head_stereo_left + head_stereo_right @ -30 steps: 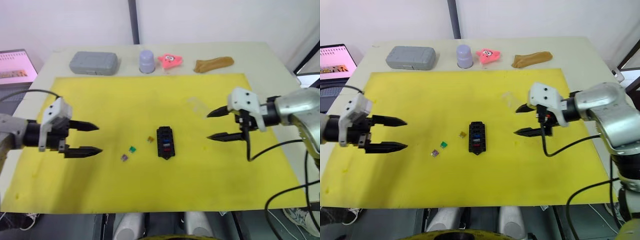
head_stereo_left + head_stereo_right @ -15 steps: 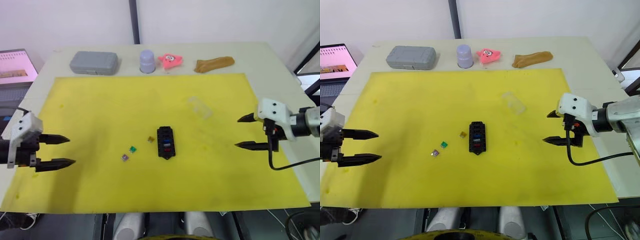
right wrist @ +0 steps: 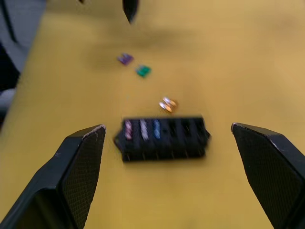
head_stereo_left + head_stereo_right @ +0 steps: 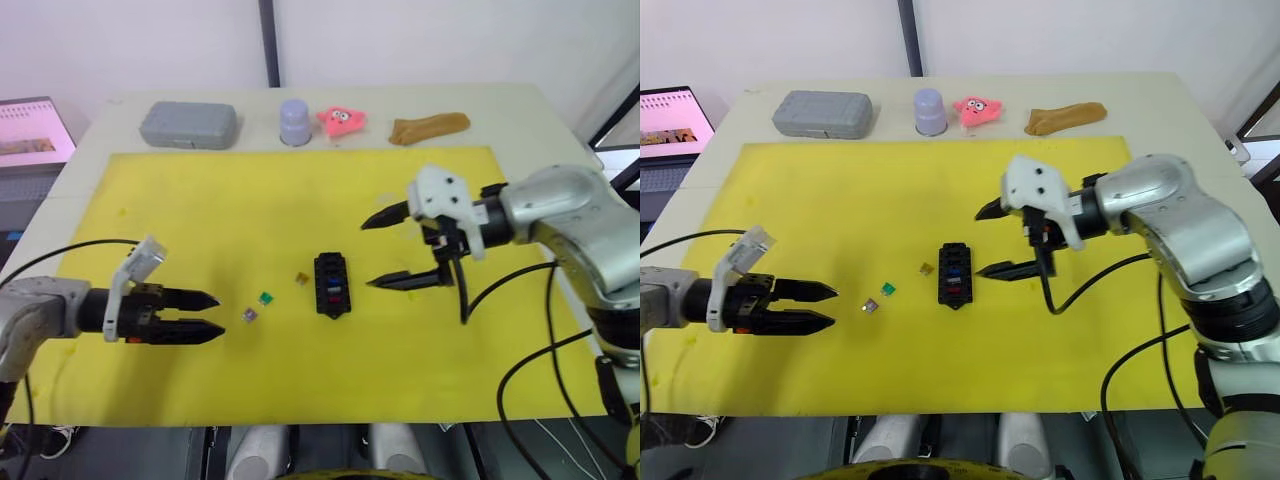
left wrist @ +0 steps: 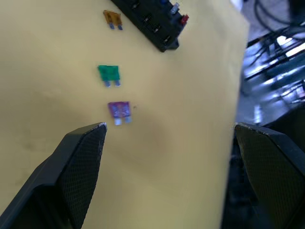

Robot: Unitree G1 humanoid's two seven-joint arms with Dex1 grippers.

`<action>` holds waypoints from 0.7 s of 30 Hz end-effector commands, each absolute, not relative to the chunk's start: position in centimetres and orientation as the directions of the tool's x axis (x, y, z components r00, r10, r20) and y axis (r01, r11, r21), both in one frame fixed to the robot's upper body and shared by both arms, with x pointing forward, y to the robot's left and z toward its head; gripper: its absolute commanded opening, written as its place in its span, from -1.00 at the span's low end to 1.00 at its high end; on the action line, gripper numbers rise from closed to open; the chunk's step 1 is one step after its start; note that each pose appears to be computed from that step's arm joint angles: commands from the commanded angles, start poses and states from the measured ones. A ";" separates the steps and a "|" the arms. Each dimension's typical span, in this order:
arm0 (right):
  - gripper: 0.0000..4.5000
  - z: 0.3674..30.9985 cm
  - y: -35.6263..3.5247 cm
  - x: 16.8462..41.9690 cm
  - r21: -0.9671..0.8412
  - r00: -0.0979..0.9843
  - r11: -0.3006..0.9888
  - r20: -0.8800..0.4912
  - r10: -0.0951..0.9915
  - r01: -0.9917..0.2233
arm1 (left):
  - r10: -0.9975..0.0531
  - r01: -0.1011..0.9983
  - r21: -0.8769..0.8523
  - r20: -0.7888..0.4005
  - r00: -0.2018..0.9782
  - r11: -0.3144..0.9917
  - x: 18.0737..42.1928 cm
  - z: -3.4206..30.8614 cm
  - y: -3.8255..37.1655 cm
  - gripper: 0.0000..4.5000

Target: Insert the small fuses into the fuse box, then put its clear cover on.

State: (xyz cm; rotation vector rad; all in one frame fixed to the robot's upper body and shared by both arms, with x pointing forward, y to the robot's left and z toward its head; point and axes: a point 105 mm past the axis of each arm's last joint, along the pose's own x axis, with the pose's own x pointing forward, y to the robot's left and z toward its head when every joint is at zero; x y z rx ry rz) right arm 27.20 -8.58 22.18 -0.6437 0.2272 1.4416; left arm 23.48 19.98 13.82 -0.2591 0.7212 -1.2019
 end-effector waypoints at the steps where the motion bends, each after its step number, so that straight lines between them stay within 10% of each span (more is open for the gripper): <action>1: 1.00 23.0 -7.2 26.8 -0.316 0.130 -0.041 -0.501 0.856 -0.948 | -0.924 0.686 -0.634 -0.349 0.158 0.357 23.9 13.2 19.3 0.62; 3: 1.00 22.9 -6.9 26.8 -0.318 0.125 -0.047 -0.499 0.858 -0.947 | -0.925 0.642 -0.674 -0.341 0.167 0.365 24.6 12.6 19.1 0.18; 21: 1.00 22.8 -6.4 26.3 -0.308 0.118 -0.048 -0.495 0.861 -0.950 | -0.919 0.582 -0.715 -0.347 0.186 0.388 26.4 10.7 19.7 0.18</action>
